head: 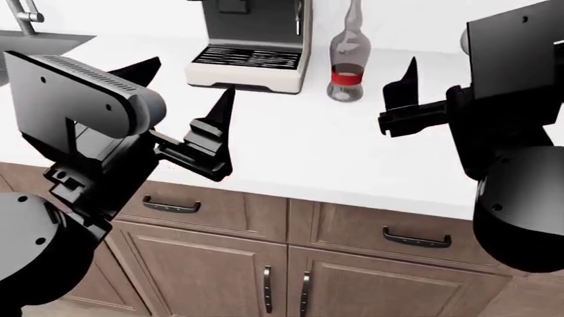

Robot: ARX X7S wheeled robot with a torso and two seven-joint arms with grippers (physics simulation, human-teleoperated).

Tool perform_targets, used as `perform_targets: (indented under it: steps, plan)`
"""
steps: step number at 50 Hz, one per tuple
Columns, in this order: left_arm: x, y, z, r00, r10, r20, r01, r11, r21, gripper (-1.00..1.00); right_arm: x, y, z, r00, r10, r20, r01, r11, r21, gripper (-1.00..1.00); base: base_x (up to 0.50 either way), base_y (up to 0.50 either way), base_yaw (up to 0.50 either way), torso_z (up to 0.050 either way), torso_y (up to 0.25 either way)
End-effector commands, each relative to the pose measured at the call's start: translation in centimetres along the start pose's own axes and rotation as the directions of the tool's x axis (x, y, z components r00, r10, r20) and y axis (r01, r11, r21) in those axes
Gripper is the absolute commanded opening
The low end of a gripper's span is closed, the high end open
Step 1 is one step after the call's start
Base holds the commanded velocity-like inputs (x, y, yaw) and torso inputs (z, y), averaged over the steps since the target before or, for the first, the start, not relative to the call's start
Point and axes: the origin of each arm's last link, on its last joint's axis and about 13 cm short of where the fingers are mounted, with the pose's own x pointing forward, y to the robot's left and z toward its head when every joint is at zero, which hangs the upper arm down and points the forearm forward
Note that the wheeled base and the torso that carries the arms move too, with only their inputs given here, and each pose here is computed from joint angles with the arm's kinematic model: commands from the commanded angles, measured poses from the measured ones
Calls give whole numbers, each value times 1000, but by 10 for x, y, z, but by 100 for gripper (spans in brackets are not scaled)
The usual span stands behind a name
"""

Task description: Move the drinks to the dining counter.

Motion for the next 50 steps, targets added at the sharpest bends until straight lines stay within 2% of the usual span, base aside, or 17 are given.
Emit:
perform_targets:
  steps: [1,7,23,29,32,40,50]
  plan:
    - [-1,0,1,1000,0,3,0,1000,1,100,1,-1,2,1000,-12,-18,12,1000,28,100,0,0,0,0,0]
    - [-2,0,1,1000,1,4,-1,1000,1,100,0,-2,2,1000,-5,-19,6,1000,29,100,121,20,0,0,0]
    - [-1,0,-1,1000,1,1,-1,1000,0,100,1,-1,-1,1000,-4,-22,5,1000,29,100,506,6,0,0,1]
    - [-1,0,-1,1000,1,1,-1,1000,1,100,0,-2,1,1000,5,-18,-4,999,54,100,0,0,0,0,4]
    - [-1,0,0,1000,0,2,0,1000,1,100,0,-1,0,1000,8,-18,-7,999,40,100,1,0,0,0,0]
    - [0,0,1,1000,0,3,0,1000,1,100,0,-1,2,1000,2,-12,-2,999,33,100,465,53,0,0,0]
    - [-2,0,0,1000,2,1,-2,1000,1,100,0,0,1,1000,1,-19,0,999,46,100,0,0,0,0,1]
